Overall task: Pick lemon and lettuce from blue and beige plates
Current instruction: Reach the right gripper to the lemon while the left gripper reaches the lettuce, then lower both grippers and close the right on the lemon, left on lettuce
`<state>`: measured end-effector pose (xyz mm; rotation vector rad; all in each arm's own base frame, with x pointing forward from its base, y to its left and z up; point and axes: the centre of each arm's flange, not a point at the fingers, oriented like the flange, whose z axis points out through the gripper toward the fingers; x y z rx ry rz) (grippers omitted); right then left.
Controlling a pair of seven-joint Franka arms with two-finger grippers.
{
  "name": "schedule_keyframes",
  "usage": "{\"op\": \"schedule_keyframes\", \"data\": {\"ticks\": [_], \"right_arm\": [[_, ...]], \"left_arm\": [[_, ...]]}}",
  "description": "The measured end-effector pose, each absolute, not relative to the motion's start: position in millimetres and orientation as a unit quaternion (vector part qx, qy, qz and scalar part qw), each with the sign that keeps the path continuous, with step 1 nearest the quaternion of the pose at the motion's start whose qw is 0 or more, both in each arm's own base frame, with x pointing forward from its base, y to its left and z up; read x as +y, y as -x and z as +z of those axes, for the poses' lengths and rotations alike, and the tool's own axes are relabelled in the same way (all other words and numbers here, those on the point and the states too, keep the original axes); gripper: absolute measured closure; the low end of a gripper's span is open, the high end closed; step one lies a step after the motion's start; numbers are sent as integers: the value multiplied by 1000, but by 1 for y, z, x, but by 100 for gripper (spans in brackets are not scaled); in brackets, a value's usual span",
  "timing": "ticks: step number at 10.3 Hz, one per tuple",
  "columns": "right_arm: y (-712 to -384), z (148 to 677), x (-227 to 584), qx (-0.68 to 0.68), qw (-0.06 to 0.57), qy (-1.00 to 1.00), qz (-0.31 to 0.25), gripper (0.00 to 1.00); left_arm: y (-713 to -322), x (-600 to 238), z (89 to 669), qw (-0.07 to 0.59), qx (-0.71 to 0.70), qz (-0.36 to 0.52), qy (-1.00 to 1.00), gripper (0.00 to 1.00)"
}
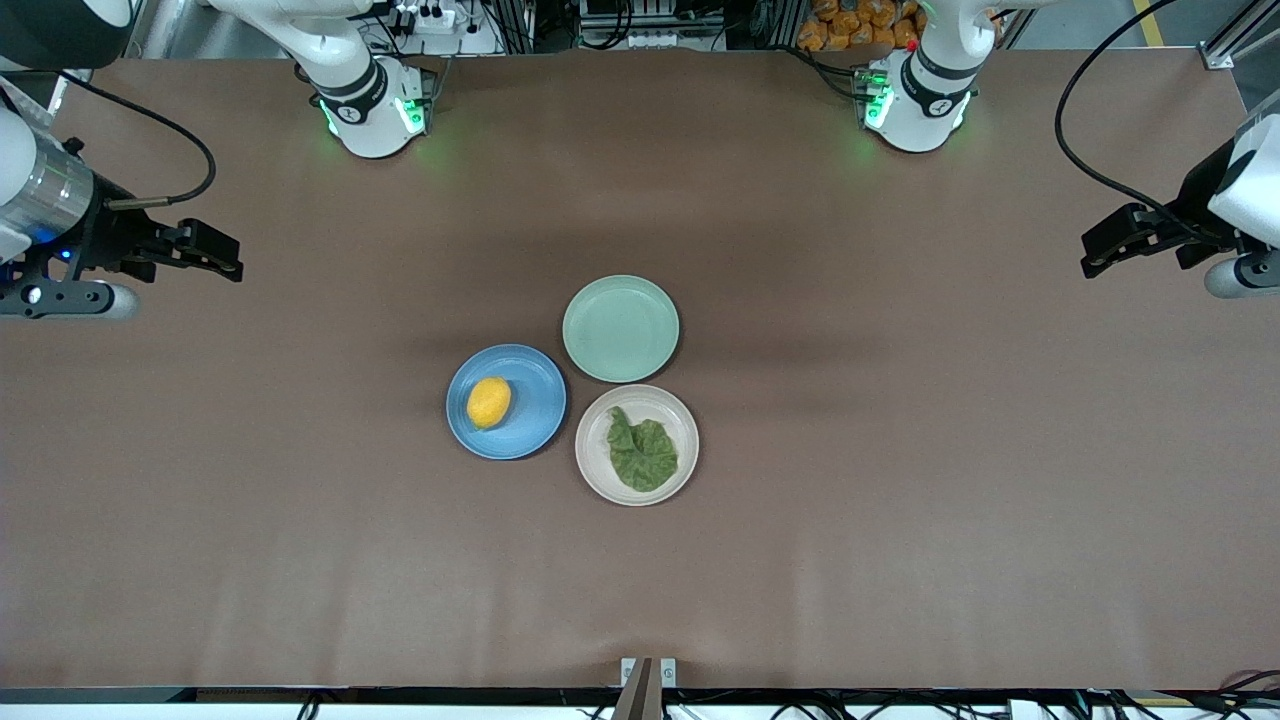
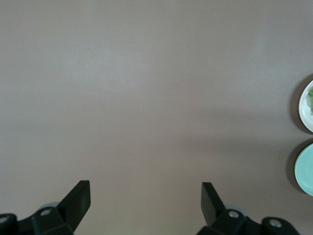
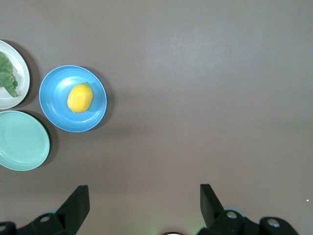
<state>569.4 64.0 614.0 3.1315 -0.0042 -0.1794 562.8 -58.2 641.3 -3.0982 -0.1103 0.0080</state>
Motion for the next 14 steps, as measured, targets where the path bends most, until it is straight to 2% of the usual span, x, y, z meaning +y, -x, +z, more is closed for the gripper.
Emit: {"op": "schedule_keyframes", "data": {"ticks": [4, 7, 10, 14], "right_arm": [[-570, 613, 64, -1, 2, -999, -54, 0], [-582, 593, 82, 9, -5, -1000, -23, 0], [-603, 512, 141, -8, -12, -999, -36, 0], [-631, 376, 177, -65, -56, -990, -111, 0]], "left_arm": [[-565, -62, 638, 20, -32, 2, 999, 0], [-591, -132, 600, -11, 4, -20, 1000, 0], [-613, -246, 534, -43, 40, -63, 996, 0], [-614, -386, 416, -93, 55, -124, 986, 0]]}}
